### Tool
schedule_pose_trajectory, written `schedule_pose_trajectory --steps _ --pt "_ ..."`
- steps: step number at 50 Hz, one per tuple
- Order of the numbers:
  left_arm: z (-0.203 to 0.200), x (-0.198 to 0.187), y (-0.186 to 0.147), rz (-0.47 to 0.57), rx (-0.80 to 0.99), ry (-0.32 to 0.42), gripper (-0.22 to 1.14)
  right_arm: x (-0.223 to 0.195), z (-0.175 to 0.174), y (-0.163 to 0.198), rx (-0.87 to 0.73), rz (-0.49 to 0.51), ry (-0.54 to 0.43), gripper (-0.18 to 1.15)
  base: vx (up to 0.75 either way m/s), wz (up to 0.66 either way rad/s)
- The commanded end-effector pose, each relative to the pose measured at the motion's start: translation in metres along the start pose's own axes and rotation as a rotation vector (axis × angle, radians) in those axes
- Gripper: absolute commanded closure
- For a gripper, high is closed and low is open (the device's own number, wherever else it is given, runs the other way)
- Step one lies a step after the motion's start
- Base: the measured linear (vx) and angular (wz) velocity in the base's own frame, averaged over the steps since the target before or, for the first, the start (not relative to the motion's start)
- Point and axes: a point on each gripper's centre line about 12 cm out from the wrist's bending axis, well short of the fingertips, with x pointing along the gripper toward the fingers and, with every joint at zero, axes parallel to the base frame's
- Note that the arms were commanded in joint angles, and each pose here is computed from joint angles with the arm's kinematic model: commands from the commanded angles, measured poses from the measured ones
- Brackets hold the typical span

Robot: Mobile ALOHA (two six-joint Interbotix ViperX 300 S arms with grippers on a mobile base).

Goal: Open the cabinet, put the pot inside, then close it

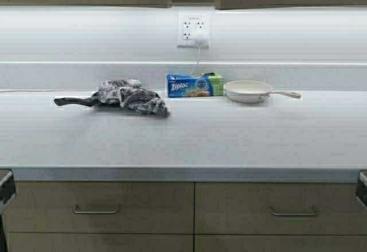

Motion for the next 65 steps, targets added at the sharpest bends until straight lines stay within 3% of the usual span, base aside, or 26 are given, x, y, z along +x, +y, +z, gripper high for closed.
schedule_pose_trajectory --steps 1,16,25,39,47,65 --pt "0.014 -0.007 -0.003 -0.008 -0.005 -0.045 0.88 -0.031 0.014 -0.001 0.004 0.000 -0.046 0.91 0.13 0.05" --pt "0.014 0.013 -0.007 -0.010 -0.008 -0.051 0.88 -0.107 -0.028 -0.007 -0.001 0.003 -0.048 0.91 0.15 0.04" --pt "0.015 0.043 -0.002 0.033 -0.005 -0.092 0.88 -0.115 -0.031 -0.003 -0.007 0.019 -0.051 0.91 0.14 0.00" --pt "0.016 0.093 -0.005 0.020 -0.017 -0.057 0.88 -0.110 -0.041 0.006 -0.010 0.048 -0.020 0.91 0.13 -0.03" --pt "0.008 0.074 -0.018 -0.021 -0.015 -0.032 0.88 -0.114 -0.046 0.006 -0.010 0.051 -0.011 0.91 0.05 0.00" --pt "-0.005 0.027 -0.027 -0.043 -0.016 -0.053 0.88 -0.119 -0.048 0.006 -0.008 0.053 -0.015 0.91 0.03 0.00"
